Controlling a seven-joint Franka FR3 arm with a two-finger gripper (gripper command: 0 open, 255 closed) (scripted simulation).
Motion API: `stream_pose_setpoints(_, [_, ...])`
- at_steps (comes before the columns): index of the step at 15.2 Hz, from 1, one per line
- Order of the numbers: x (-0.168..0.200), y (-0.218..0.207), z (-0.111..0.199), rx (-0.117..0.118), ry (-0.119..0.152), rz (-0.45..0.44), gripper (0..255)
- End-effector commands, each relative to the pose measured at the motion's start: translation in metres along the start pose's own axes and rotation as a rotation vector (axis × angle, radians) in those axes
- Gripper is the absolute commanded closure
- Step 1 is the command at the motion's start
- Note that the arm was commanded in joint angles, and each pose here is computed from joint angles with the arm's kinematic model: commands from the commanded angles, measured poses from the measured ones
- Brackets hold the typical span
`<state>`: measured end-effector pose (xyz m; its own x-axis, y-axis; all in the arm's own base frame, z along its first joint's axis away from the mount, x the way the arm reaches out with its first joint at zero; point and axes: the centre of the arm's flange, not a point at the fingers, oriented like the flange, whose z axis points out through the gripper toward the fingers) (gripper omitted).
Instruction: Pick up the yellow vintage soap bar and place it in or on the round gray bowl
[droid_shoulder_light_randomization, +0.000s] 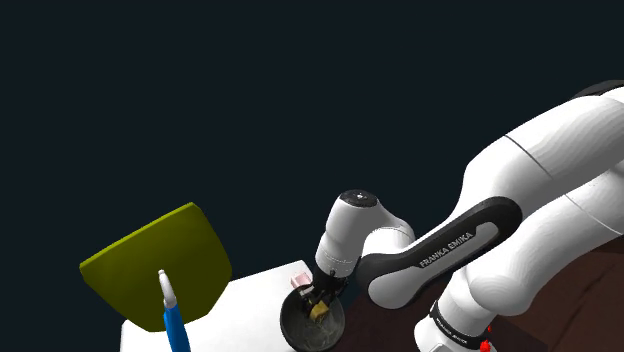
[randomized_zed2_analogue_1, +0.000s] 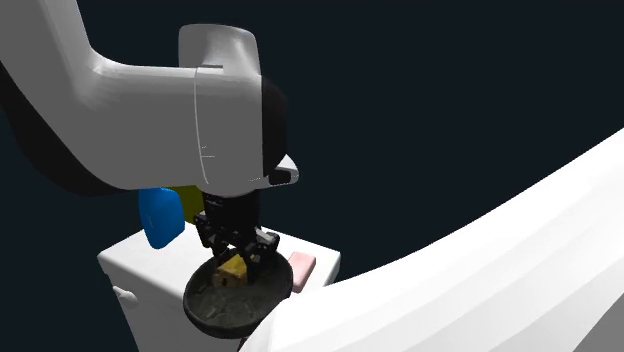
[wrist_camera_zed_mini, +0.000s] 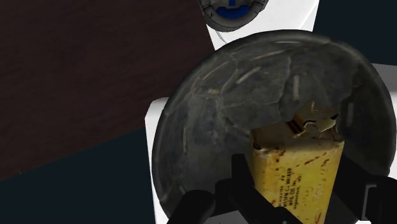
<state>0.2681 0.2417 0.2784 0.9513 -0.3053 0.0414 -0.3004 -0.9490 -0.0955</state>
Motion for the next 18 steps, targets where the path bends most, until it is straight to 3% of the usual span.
stream_pose_setpoints(1, [0.0, 0.0, 0.0, 0.0, 0.0, 0.0, 0])
stream_pose_setpoints(6, [0.0, 0.0, 0.0, 0.0, 0.0, 0.0, 0])
stream_pose_setpoints(10, [0.0, 0.0, -0.05, 0.0, 0.0, 0.0, 0])
stream_pose_setpoints(18, [0.0, 0.0, -0.05, 0.0, 0.0, 0.0, 0])
